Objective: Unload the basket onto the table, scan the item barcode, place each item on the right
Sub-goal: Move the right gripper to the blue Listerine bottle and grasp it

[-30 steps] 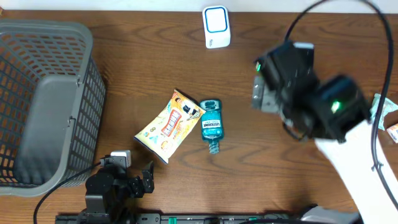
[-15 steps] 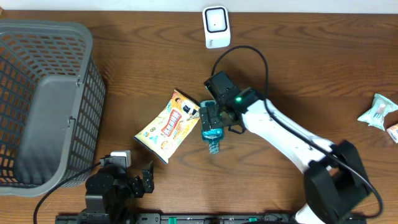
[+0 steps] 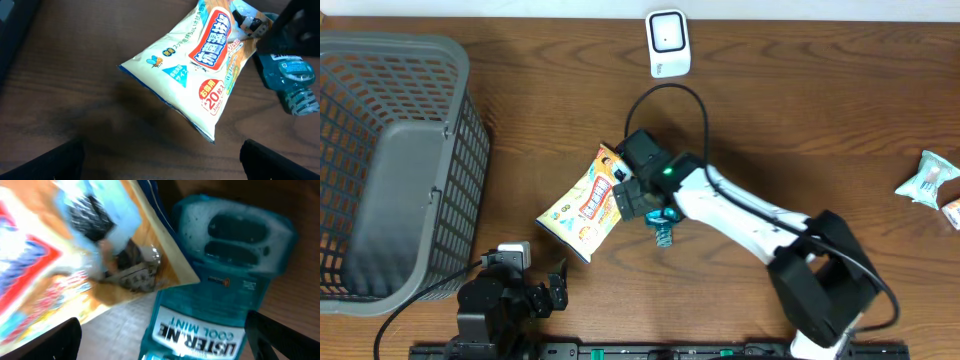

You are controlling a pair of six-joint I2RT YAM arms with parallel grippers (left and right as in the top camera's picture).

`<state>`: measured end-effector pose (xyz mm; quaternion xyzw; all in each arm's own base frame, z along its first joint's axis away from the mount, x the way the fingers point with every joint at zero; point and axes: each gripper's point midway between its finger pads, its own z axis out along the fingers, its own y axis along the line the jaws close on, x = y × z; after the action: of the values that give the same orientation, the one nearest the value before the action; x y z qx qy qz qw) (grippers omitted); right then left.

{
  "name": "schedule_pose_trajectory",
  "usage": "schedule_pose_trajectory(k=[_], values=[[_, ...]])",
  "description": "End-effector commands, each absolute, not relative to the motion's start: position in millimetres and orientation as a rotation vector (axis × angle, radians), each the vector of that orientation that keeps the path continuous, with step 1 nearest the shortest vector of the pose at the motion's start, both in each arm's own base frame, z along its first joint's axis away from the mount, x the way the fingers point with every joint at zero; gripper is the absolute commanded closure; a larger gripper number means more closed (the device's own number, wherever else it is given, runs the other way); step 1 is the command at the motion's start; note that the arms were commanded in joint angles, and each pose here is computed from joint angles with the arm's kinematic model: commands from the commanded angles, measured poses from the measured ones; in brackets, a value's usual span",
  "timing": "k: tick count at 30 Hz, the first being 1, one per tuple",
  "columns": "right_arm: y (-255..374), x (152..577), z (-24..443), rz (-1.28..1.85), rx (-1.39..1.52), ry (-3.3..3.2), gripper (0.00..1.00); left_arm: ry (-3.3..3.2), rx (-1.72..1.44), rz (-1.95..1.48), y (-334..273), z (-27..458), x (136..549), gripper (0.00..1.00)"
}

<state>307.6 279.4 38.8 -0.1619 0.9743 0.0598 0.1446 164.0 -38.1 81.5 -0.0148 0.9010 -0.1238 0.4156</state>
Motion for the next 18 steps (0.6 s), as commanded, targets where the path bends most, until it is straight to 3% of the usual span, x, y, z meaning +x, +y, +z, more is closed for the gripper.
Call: schedule_pose_trajectory(k=[1,8,14,18], values=[[263,316,20,-0.055,-0.425,2.781,0.01,2.295,-0.045,-0.298,-36,75,160,0.01],[250,318,16,-0.157,-0.39,2.778,0.06,2.295,-0.045,-0.298,-36,75,160,0.01],[245,320,11,-0.198,-0.375,2.774,0.25,2.295,-0.045,-0.298,-36,75,160,0.01],[240,318,-6,-0.251,-0.387,2.798,0.27,2.295,-0.045,-0.298,-36,75,160,0.01]])
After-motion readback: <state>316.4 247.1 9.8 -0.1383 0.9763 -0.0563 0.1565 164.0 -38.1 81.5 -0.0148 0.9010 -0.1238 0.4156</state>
